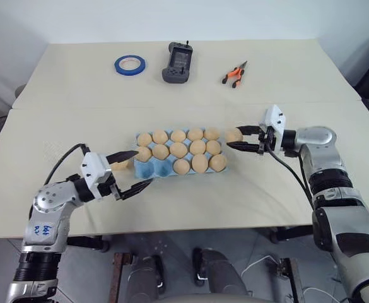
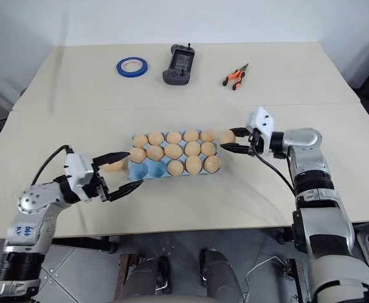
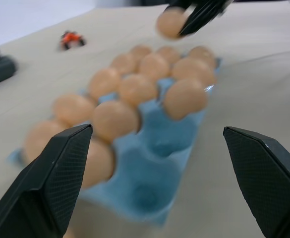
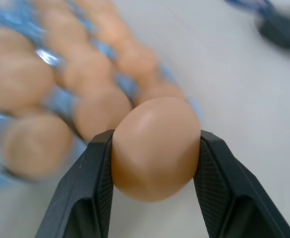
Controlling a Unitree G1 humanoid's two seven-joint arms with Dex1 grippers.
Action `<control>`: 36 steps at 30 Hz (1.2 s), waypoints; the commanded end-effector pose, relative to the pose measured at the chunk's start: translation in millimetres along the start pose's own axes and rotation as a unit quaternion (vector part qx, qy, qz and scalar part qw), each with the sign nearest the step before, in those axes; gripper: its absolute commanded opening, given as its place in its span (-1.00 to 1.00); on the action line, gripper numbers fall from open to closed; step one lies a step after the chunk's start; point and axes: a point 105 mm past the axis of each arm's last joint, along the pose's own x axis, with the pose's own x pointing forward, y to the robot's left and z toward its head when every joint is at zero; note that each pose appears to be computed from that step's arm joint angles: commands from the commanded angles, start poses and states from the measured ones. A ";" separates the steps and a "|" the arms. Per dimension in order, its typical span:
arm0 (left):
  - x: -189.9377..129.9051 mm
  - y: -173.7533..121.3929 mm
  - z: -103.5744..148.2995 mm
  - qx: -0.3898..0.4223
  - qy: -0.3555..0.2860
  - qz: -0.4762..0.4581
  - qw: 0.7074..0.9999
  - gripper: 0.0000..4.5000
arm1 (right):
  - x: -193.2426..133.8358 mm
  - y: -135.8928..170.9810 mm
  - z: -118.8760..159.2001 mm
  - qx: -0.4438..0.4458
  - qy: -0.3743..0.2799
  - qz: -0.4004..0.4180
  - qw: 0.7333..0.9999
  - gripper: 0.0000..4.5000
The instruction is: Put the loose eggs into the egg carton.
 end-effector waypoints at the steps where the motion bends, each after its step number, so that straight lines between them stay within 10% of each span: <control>1: -10.7 3.9 5.5 0.014 -0.005 0.011 1.000 1.00 | 20.9 11.1 29.1 0.003 -0.068 0.021 0.997 -0.16; 17: -27.8 9.0 3.2 0.014 0.007 0.053 0.998 1.00 | 127.4 90.1 72.3 0.040 -0.099 0.095 0.990 -0.16; 22: -30.5 9.7 2.8 0.014 0.009 0.059 0.998 1.00 | 127.4 95.1 72.3 0.042 -0.098 0.104 0.989 0.58; 25: -32.0 9.4 1.9 0.012 0.011 0.065 0.998 1.00 | 114.2 86.0 74.0 0.036 -0.106 0.089 0.990 0.99; 36: -77.4 12.4 -16.4 -0.031 0.051 0.162 0.985 1.00 | 3.6 85.3 44.9 0.021 -0.174 0.042 0.984 0.99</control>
